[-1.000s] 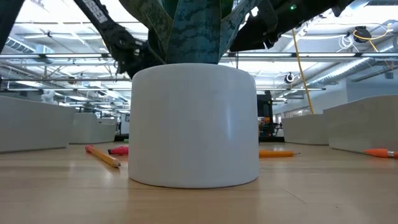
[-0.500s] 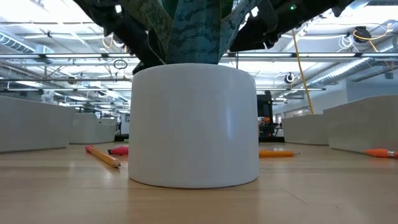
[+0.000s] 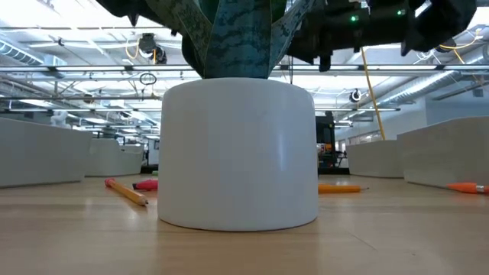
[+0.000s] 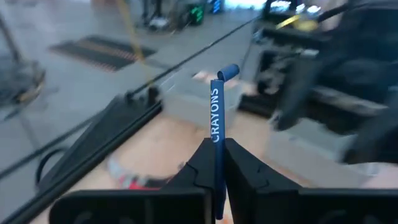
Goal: Sort crayons/erasers/pens/pencils in bins
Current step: Put the blue crayon into the bottom right gray bin
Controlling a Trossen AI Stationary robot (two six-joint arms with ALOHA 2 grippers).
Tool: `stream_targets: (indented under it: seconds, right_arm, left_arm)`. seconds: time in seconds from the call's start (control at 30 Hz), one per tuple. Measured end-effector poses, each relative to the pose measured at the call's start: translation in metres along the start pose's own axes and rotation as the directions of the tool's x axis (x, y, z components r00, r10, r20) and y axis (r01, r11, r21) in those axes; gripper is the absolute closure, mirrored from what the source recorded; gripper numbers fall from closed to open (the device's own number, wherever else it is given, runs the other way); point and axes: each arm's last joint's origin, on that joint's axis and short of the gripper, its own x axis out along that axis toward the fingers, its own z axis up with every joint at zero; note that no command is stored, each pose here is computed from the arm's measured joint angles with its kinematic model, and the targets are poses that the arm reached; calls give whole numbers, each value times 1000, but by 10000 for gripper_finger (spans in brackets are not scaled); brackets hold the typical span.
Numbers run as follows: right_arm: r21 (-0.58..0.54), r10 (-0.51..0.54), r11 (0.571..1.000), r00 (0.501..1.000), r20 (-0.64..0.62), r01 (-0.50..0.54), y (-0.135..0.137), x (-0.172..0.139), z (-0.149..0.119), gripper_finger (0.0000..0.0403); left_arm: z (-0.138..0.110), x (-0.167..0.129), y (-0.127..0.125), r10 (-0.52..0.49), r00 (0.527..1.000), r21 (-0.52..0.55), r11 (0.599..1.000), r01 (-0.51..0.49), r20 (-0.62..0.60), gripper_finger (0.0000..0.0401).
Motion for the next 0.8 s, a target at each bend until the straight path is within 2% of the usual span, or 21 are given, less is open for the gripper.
stream_targets:
  seconds: [0.23,0.43,0.6,0.8]
  right_arm:
    - [12,90,995,978,189,-94,5,4,9,215]
    - [-58,196,981,951,240,-187,8,2,14,215]
    - [-71,196,980,937,290,-183,8,1,19,216]
    - [-113,248,968,921,301,-224,10,1,21,228]
  left_arm:
    - [6,-6,-29,-101,989,128,988,87,110,371]
    - [8,-13,-45,-159,976,203,971,127,151,384]
    - [10,-15,-50,-217,961,226,958,177,170,373]
    - [11,-15,-50,-225,958,221,958,184,179,375]
